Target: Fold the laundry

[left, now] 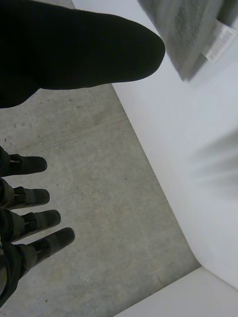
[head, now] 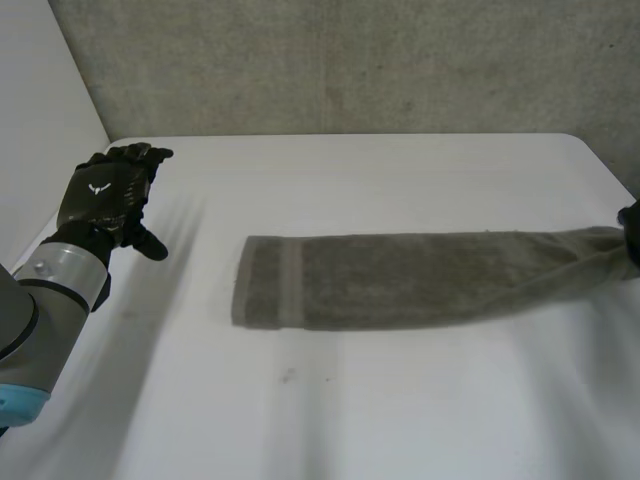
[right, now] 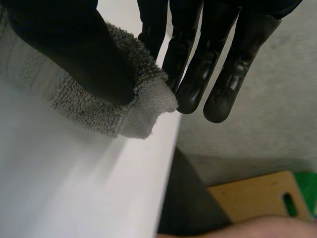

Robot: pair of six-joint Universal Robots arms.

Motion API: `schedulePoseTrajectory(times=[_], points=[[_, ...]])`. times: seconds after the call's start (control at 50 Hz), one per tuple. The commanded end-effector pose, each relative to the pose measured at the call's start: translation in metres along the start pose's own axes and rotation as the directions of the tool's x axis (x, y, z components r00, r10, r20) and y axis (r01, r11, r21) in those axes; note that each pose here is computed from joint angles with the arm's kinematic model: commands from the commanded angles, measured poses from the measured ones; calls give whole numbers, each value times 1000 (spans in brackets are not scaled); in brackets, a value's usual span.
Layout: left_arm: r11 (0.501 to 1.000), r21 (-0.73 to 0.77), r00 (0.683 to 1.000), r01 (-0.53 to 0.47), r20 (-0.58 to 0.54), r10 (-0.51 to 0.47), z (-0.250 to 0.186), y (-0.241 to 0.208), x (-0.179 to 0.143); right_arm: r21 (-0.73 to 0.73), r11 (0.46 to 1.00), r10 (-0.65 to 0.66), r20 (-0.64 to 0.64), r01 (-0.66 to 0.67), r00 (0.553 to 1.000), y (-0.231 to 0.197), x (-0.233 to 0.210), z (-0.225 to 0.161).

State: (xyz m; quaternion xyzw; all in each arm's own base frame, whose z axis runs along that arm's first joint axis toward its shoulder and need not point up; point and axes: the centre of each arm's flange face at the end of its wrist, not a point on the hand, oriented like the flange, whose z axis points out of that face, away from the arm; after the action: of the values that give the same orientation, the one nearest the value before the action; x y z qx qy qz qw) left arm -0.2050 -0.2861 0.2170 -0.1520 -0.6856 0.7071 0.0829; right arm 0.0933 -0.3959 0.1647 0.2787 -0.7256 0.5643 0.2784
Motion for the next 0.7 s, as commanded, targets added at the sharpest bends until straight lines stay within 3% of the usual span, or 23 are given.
schedulePoseTrajectory(times=[0.02,0.06,0.1,0.16,0.2,0.22,0.26,0.38,0.42,0.52,0.6,0.62,0.64,0.7], points=[[1000,-4,1000,1,-3,-1,-2,1,1,249,968,-22,32,14,999,-75,-9,-29],[1000,-3,1000,0,-4,0,-3,1,2,331,944,-38,69,13,997,-99,-22,-43],[1000,-3,1000,0,-4,0,-3,1,2,480,877,-103,175,6,979,-138,-61,-76],[1000,-4,1000,1,-6,-1,-3,1,2,547,837,-145,236,-8,961,-153,-83,-96],[1000,-4,1000,1,-8,-1,-3,1,3,665,745,-249,341,-46,906,-177,-131,-137],[1000,-4,1000,1,-8,-1,-3,1,3,666,745,-250,342,-46,906,-177,-131,-137],[1000,-4,1000,1,-8,-1,-3,1,3,746,661,-350,399,-77,848,-192,-177,-174],[1000,-3,1000,1,-11,-1,-3,1,4,806,584,-456,427,-100,781,-197,-234,-211],[1000,-5,1000,-1,-12,1,-4,1,4,820,561,-510,452,-114,732,-189,-270,-227],[1000,-21,1000,1,-19,-2,-4,7,6,818,564,-567,480,-109,669,-167,-308,-244],[1000,-28,1000,2,-24,-3,-4,9,8,819,567,-566,461,-83,684,-168,-306,-243],[999,-39,1000,2,-31,-3,-5,13,10,809,583,-539,450,-71,712,-175,-297,-239],[999,-46,998,5,-65,-8,-8,15,21,663,724,-245,506,-191,827,-202,-218,-218],[1000,-29,994,2,-107,-5,-11,10,34,560,771,-83,561,-304,824,-197,-183,-203]])
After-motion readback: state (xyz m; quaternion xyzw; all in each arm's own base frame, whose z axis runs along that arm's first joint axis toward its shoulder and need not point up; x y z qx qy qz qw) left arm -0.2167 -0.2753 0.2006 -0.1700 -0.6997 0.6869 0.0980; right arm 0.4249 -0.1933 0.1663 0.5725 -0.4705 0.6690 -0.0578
